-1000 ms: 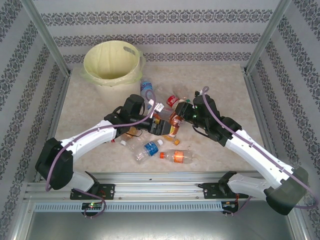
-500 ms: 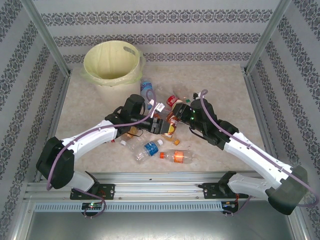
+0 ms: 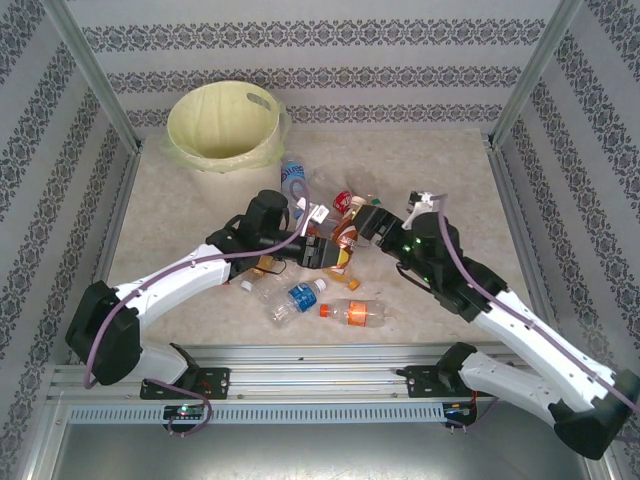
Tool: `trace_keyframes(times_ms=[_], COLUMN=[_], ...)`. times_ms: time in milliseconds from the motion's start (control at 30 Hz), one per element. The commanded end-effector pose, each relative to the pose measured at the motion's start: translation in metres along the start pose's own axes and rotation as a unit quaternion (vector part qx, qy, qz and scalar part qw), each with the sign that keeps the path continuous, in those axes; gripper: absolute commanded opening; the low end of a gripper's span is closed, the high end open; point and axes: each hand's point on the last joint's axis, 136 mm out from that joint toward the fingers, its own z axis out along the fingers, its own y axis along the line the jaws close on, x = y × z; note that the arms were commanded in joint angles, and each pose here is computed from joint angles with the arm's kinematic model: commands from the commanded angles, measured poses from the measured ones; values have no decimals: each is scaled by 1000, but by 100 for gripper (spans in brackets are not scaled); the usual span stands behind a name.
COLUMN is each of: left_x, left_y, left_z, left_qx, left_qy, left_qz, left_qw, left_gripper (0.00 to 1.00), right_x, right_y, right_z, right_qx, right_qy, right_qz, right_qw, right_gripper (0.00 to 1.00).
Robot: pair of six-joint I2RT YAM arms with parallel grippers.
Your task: Put the plastic bottles in the bin
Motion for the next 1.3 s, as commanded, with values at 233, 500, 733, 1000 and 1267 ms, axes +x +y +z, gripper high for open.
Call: trace_keyframes(times_ms=[233, 500, 733, 1000, 1267], left_x=[-47, -105, -157, -202, -230], left_y=[1, 1, 29, 70, 120], left_z=[-47, -111, -185, -233, -247], left_qx=[-119, -231, -352, -422, -473], left_qy=[-56, -112, -186, -234, -230], left_qz=[26, 68, 50, 3, -37], left_qw=[991, 964, 916, 876, 850], left_gripper=[44, 44, 43, 43, 43], right_x=[12, 13, 17, 28, 34], right_y=[29, 35, 35, 26, 14], right_z=[-39, -41, -41, -36, -40], right_qx=[-68, -71, -71, -45, -26], right_qy=[79, 94, 106, 153, 166], right_qz=[-137, -170, -172, -214, -228], right_qw=[985, 978, 977, 964, 959], right_gripper=[98, 98, 98, 98, 98])
